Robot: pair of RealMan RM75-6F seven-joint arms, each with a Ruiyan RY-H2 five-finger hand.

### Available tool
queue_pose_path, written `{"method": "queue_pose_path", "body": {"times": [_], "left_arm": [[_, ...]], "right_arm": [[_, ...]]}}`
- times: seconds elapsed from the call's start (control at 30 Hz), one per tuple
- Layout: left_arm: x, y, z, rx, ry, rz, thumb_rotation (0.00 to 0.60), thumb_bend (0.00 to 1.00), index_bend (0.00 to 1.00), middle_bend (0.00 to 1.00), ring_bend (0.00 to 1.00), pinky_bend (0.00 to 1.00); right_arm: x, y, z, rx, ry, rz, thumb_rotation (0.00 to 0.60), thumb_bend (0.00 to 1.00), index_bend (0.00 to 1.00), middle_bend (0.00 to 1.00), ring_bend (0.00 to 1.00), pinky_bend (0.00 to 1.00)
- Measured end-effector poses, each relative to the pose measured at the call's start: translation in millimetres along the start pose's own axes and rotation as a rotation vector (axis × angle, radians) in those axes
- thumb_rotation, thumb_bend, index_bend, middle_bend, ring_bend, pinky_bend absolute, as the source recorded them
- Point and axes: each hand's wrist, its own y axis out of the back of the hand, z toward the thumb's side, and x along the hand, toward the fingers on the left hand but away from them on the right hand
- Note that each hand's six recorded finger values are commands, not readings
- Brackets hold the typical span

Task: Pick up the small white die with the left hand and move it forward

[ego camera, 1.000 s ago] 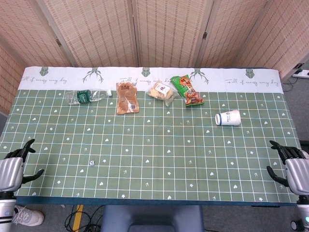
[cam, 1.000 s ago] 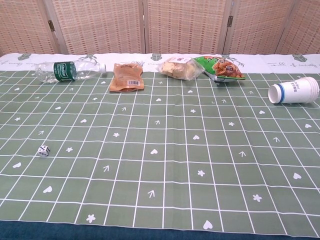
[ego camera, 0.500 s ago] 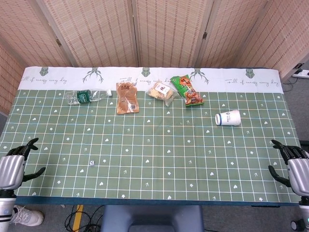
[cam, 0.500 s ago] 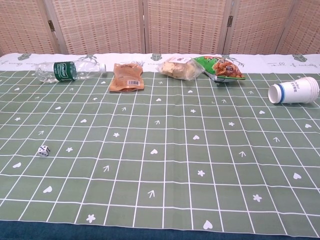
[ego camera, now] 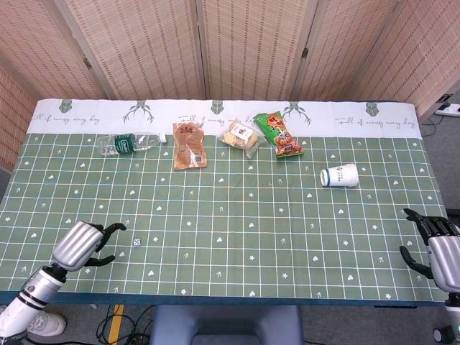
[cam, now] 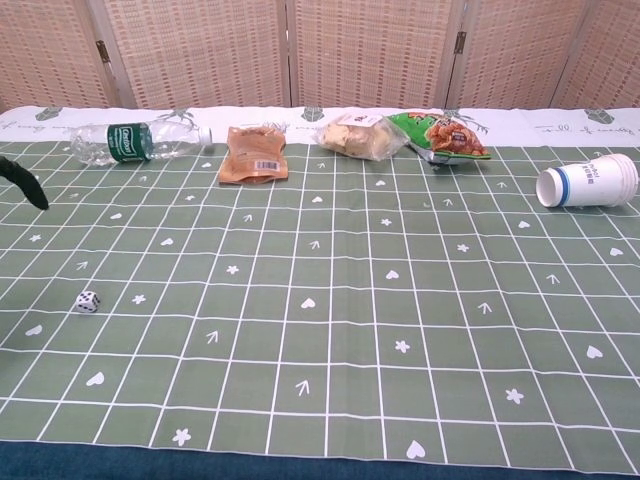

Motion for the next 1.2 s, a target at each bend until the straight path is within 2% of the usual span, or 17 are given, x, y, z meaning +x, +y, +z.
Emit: {"method": "queue_pose_path", "body": {"times": [0.13, 0.3, 0.63, 0.87, 1.2], "left_arm": [[15.9, -16.3, 14.6, 0.019, -0.072, -0.053, 0.600, 0.16, 0.37, 0.94, 0.82, 0.90], [26.7, -32.8, 21.4, 0.016, -0.089, -0.098, 0.600, 0.16, 0.40, 0.99, 0.86, 0.93], [56.7, -51.5, 16.9, 0.000, -0.018, -0.126, 0.600, 0.23, 0.44, 1.00, 0.89, 0.95], [69.2, -60.6, 6.2, 0.005, 0.047, -0.161, 0.600, 0.33, 0.47, 1.00, 0.89, 0.95], [68.1, -71.1, -2.6, -0.002, 0.097, -0.219, 0.600, 0.34, 0.46, 1.00, 0.89, 0.95]], "right_arm": [[1.6, -0.2, 0.1, 0.001, -0.004, 0.001, 0.600, 0.26, 0.18, 0.30, 0.28, 0.25], [2.5, -0.1, 0.6, 0.003, -0.006, 0.001, 0.600, 0.26, 0.18, 0.30, 0.28, 0.25], [2.4, -0.7, 1.1, 0.002, -0.006, 0.003, 0.600, 0.26, 0.18, 0.30, 0.28, 0.25], [4.4, -1.0, -1.9, 0.001, -0.016, 0.003, 0.600, 0.26, 0.18, 0.30, 0.28, 0.25], [4.5, -1.8, -2.1, 0.001, -0.016, 0.007, 0.600, 0.26, 0.18, 0.30, 0.28, 0.25]]}}
